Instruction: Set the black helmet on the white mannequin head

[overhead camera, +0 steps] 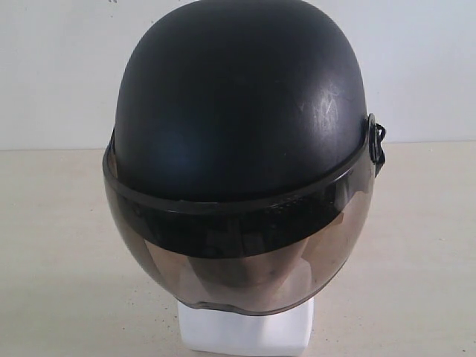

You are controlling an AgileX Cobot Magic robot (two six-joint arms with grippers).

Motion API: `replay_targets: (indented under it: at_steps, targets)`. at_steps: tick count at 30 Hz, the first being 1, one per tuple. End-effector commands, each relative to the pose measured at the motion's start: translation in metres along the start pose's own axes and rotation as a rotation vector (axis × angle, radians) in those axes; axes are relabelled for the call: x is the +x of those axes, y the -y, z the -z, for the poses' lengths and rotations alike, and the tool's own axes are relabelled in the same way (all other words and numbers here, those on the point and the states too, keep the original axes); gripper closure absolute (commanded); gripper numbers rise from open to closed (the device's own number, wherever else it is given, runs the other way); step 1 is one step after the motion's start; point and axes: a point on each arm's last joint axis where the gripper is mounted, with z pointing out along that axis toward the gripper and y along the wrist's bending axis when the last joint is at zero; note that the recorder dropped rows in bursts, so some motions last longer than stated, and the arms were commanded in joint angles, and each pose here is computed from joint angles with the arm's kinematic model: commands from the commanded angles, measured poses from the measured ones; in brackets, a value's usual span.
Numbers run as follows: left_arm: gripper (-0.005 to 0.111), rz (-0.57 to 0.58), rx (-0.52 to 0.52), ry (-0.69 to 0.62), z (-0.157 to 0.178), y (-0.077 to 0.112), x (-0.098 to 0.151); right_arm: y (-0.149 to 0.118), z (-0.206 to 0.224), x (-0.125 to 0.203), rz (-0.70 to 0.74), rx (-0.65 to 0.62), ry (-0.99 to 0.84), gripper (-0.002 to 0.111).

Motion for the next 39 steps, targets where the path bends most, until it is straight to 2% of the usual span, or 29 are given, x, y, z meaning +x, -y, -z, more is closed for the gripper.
replay_targets:
  at_steps: [1,8,11,13,39]
  targets:
    - [0.102,-0.032,-0.052,-0.034,-0.012,-0.012,0.026,0.000,0.000,-0.001,0.003,0.001,0.010,0.109]
    - [0.102,-0.071,-0.104,-0.088,-0.028,-0.030,0.075,0.000,0.000,-0.001,0.003,0.001,0.010,0.109]
    - [0.102,-0.069,-0.108,-0.093,-0.029,-0.033,0.082,0.000,0.000,-0.001,0.003,0.001,0.010,0.109]
    - [0.102,-0.068,-0.112,-0.147,-0.029,-0.033,0.087,0.000,0.000,-0.001,0.003,0.001,0.010,0.109]
    - [0.102,-0.071,-0.112,-0.143,-0.029,-0.033,0.087,0.000,0.000,-0.001,0.005,0.001,0.010,0.109]
